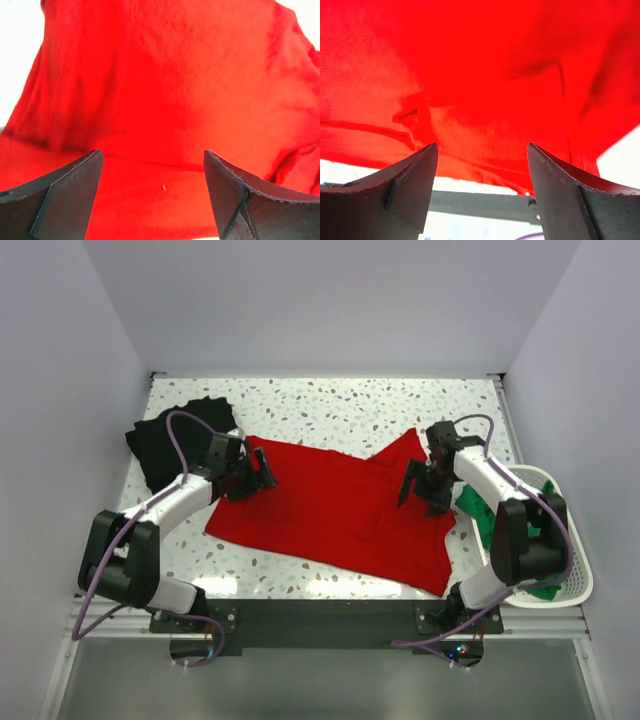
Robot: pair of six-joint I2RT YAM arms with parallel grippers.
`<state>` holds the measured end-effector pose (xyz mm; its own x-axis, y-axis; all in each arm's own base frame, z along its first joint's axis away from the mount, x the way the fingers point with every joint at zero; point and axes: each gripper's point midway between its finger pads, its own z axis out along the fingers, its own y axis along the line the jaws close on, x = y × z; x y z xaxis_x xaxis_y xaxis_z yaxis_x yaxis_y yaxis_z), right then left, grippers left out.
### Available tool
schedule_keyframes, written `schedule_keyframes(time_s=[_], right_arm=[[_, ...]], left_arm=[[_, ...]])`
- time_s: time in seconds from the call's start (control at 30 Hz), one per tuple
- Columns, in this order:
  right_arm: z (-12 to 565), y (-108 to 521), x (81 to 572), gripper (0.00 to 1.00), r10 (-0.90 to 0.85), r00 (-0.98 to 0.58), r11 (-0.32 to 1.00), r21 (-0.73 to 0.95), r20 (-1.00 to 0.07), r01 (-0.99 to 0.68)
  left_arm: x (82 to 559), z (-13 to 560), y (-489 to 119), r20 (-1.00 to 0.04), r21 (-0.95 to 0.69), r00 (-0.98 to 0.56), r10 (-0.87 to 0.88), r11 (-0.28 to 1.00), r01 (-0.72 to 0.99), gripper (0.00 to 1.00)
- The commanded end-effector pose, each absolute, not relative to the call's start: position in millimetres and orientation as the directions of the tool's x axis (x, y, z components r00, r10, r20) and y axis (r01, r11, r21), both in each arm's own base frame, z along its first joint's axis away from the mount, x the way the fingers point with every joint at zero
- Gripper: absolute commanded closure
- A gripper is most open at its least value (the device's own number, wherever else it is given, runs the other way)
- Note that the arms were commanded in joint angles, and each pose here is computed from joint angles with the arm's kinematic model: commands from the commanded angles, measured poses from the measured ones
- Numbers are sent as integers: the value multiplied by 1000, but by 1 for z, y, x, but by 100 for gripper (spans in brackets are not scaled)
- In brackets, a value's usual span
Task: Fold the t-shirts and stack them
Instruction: Fold the tshirt
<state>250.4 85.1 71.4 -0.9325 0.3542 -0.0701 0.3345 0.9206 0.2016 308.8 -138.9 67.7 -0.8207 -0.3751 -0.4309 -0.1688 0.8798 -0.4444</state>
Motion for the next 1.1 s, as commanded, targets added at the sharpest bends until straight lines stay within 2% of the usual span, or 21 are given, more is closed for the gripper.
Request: schedule_keyframes(time_s=[0.0,0.3,0.43,0.5,0.7,0.83,0.87,1.07], right_arm=[[54,88,265,25,330,-942,928,202,-56,313],[8,75,244,25,355,-935,930,94,13,355],[5,62,231,25,364,-931,931,18,33,365],[19,62,231,25,357,-934,934,29,10,357],[77,65,283,25,325,-936,945,83,-134,317],[111,65,344,25,327,-911,944,128,-250,304],[103,65,356,27,329,-914,943,121,-238,309],[101,58,440,35,359,-860,933,133,-363,333]], left_arm=[[330,61,-137,-487,-398,-812,-322,909,-122,14],[318,27,-132,-449,-371,-837,-312,918,-143,14],[305,21,-128,-431,-362,-847,-312,919,-154,14],[300,32,-131,-432,-390,-841,-324,908,-150,14],[328,81,-138,-500,-426,-797,-340,897,-116,14],[350,113,-144,-540,-443,-765,-350,892,-95,14],[358,124,-145,-559,-448,-750,-355,890,-87,13],[362,136,-139,-584,-434,-727,-362,896,-97,13]])
